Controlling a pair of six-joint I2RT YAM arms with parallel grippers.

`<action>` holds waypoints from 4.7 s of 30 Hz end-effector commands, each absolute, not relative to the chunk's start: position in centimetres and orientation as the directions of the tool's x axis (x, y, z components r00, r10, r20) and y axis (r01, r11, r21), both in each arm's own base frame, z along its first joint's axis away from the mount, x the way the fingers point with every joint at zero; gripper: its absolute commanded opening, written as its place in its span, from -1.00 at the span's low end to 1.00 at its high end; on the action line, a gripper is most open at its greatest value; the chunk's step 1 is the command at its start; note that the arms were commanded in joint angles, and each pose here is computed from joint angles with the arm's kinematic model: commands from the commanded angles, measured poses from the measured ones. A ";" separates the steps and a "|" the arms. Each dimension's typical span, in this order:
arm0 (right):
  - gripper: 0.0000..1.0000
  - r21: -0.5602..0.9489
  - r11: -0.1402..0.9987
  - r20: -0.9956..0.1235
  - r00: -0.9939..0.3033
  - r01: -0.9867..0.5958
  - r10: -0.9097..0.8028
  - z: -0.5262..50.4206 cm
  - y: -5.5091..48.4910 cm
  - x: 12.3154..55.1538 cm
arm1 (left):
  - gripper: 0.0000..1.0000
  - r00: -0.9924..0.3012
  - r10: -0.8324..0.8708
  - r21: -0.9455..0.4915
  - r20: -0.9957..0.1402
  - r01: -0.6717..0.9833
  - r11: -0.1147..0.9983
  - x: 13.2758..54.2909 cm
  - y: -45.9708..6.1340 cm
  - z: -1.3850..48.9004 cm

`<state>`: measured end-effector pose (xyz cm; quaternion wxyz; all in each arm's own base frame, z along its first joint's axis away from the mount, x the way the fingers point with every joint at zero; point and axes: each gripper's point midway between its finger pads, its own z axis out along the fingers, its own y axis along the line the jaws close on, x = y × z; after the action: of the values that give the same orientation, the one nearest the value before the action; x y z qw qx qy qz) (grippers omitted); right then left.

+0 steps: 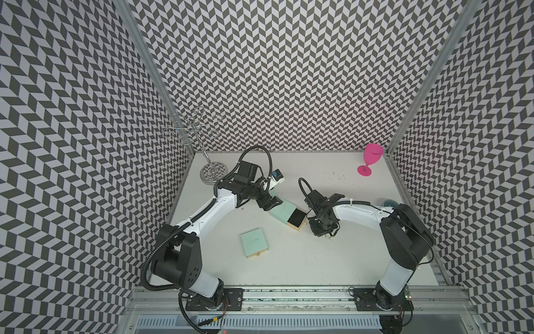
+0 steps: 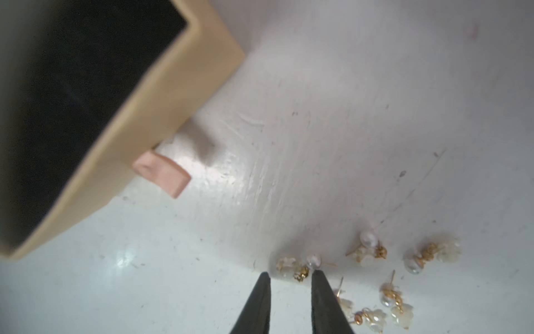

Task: Place the earrings into the drawer-style jewelry box
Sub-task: Pick up the earring from the center of the board, then insert the earring into the inner lining.

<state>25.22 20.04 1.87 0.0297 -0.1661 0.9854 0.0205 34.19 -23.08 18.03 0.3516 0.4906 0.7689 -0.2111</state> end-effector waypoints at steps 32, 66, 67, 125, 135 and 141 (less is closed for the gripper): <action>-0.55 -0.014 0.952 -0.070 -0.950 -0.305 -0.305 2.6 20.0 26.1 | 0.65 -0.218 0.607 0.063 -0.765 0.911 0.407 33.6 -23.5 19.1; -0.73 0.015 0.951 -0.037 -0.951 -0.308 -0.307 2.9 20.4 24.8 | 0.65 -0.199 0.615 0.085 -0.763 0.912 0.400 33.0 -23.5 19.5; -0.73 0.014 0.950 -0.040 -0.950 -0.311 -0.310 3.2 20.4 24.9 | 0.65 -0.198 0.615 0.086 -0.763 0.912 0.401 33.0 -23.5 19.5; -0.73 0.167 0.859 -0.104 -0.875 -0.483 -0.472 8.5 31.1 29.7 | 0.66 -0.239 0.571 0.065 -0.785 0.886 0.460 35.6 -22.8 19.3; -0.72 0.172 0.849 -0.103 -0.866 -0.500 -0.489 6.8 32.0 30.5 | 0.66 -0.317 0.543 0.024 -0.777 0.848 0.529 36.0 -20.0 18.3; -0.73 0.157 0.848 -0.088 -0.863 -0.506 -0.498 5.8 31.9 30.7 | 0.65 -0.323 0.544 0.019 -0.774 0.848 0.530 35.9 -19.9 17.9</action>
<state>30.03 31.10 5.73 0.0089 -0.2506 0.9646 0.0821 36.49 -19.60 17.56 0.3782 0.4399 0.7928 -0.1869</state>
